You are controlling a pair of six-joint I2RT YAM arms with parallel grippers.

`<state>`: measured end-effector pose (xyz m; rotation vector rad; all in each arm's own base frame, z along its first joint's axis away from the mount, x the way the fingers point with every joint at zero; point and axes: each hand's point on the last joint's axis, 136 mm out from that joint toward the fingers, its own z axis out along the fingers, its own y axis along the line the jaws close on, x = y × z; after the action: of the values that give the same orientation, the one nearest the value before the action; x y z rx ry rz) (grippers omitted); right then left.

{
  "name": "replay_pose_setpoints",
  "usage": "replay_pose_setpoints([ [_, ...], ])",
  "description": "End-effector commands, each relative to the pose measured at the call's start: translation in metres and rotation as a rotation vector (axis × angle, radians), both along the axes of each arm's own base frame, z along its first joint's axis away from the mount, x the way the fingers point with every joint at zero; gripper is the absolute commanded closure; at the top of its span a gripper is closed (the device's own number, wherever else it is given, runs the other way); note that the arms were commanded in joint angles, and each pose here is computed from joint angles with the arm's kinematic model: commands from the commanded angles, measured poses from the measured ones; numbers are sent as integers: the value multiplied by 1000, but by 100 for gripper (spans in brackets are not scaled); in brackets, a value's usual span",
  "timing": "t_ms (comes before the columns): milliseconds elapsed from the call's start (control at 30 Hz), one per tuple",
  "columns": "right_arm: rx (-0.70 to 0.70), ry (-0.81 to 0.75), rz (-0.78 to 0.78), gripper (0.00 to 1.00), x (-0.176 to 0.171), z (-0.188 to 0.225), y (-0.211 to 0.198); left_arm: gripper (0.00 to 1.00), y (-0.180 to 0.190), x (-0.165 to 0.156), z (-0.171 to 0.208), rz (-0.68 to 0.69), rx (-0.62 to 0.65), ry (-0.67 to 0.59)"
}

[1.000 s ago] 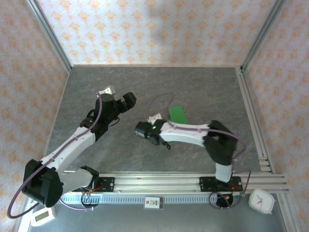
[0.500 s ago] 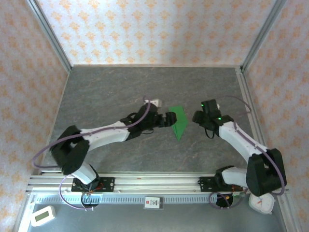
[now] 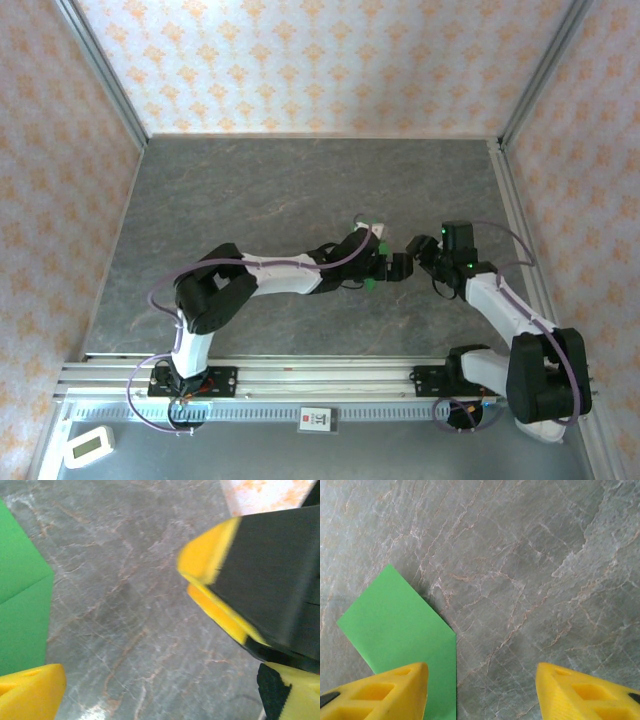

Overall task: Fold a paper plane with a square sheet of paper (pick it up from the middle)
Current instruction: Turn over the paper at the center of the table, then fold the wing for the fifth time at the center of the table.

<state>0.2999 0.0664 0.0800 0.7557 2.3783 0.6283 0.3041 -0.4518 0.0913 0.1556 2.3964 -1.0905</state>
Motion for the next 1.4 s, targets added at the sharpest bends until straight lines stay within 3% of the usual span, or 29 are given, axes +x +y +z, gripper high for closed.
replay_pose_setpoints([
  [0, 39, -39, -1, 42, 0, 7, 3, 1, -4, 13, -2, 17, 7, -34],
  [200, 62, -39, 10, 43, -10, 4, 6, 1, 17, 19, -32, 39, 56, -17],
  [400, 138, -41, 67, 45, -15, 6, 21, 1, 45, 4, -44, 8, 81, 7],
  [800, 227, -41, 138, 47, -31, 0, 63, 1, 119, -68, -47, -290, 250, 5],
  [933, 275, -51, 163, 48, -40, -2, 87, 1, 135, -64, -15, -263, 87, -2],
  [1100, 301, -65, 190, 48, -44, 1, 111, 1, 129, -55, 42, -170, -153, -55],
  [1200, 312, -73, 196, 48, -44, 1, 119, 1, 128, -52, 53, -140, -210, -55],
  [1367, 325, -76, 193, 48, -43, -3, 126, 1, 130, -50, 47, -122, -198, -60],
])
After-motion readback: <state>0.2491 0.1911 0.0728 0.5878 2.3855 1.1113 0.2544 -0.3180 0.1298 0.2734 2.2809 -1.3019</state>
